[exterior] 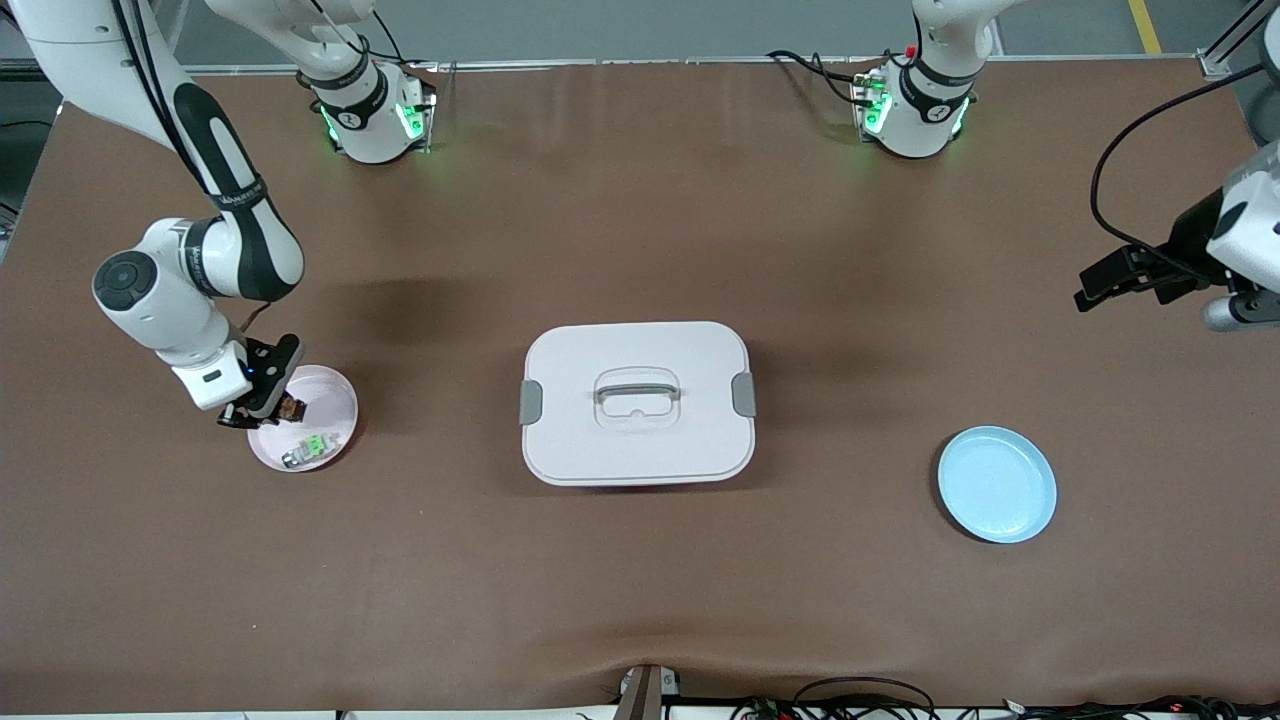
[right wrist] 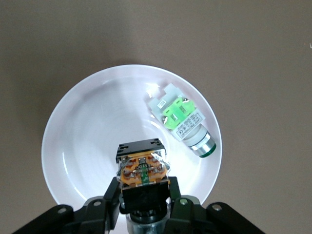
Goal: Transfer orange switch to right arm and place
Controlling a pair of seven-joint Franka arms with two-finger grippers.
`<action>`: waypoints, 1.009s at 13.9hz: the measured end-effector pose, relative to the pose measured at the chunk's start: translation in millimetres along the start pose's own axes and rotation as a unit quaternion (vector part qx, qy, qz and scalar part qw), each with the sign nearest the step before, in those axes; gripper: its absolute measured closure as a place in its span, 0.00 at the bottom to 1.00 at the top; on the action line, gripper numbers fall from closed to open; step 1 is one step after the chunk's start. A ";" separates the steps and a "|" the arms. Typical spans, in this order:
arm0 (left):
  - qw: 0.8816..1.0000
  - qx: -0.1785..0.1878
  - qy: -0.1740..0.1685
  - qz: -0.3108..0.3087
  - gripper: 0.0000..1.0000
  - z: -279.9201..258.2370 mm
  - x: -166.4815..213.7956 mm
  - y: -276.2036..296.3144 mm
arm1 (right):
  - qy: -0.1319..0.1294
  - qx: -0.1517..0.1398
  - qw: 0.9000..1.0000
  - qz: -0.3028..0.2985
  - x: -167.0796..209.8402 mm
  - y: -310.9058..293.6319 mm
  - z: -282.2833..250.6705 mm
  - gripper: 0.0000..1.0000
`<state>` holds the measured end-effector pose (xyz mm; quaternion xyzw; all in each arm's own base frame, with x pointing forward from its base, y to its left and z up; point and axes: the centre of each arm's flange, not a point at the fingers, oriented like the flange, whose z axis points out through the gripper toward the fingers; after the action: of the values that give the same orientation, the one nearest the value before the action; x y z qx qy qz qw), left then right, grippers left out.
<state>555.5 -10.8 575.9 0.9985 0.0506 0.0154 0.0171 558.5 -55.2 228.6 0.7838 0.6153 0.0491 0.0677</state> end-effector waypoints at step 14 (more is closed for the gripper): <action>1.000 -0.008 0.008 0.004 0.00 -2.5 -2.6 -0.8 | 0.000 0.007 1.000 0.005 -11.7 -36.8 44.7 0.58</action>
<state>552.8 -10.1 578.3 0.9983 0.0471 0.0242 0.0247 527.6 -60.0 178.4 0.7872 0.6118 0.0450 0.0626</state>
